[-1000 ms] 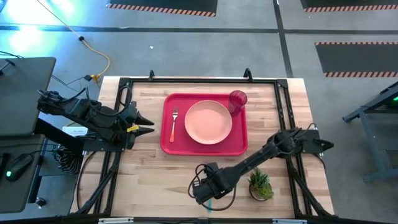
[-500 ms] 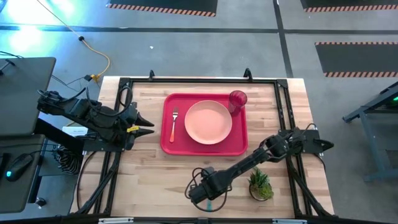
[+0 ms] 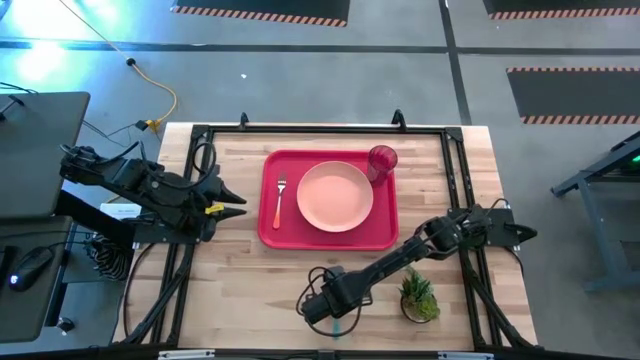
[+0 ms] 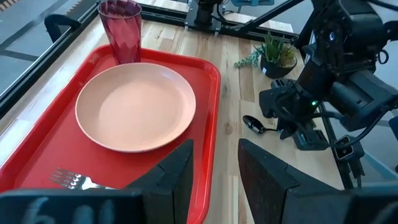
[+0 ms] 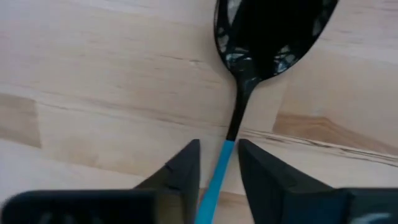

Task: Pick and place plate/cup/fork/spoon on tray
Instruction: Put the spoon on the tray to the right of the fork

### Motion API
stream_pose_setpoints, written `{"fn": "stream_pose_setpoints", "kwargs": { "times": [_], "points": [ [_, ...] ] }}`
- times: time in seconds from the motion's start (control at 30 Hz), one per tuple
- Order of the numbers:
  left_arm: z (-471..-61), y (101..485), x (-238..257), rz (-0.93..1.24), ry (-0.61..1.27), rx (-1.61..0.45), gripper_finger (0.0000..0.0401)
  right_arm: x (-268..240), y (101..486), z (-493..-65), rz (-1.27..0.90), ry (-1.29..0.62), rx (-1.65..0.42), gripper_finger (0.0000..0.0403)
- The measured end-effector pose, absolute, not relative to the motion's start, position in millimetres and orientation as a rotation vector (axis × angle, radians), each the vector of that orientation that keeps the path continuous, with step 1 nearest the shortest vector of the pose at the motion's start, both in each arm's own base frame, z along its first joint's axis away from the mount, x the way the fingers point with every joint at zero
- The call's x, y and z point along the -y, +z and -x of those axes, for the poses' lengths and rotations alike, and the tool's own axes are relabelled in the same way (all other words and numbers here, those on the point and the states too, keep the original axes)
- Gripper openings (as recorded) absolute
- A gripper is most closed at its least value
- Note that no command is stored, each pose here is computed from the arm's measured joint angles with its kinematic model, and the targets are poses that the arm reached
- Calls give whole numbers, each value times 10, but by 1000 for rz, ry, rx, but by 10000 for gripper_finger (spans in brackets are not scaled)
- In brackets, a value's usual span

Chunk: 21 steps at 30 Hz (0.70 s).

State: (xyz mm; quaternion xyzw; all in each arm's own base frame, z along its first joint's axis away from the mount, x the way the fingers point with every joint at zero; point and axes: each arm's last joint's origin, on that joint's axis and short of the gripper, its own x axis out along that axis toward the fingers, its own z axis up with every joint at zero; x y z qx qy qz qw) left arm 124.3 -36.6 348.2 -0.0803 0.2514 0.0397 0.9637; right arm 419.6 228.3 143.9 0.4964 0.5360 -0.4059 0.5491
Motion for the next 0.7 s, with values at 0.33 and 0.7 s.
{"fn": "stream_pose_setpoints", "kwargs": {
  "times": [0.33,0.7],
  "points": [
    [-1233,3466,362,155,84,-527,115,-2264,1430,-4206,-1179,-966,-1274,13],
    [-1231,3462,361,152,85,-532,115,-2234,1566,-4311,-1177,-920,-1205,3]
  ]
}}
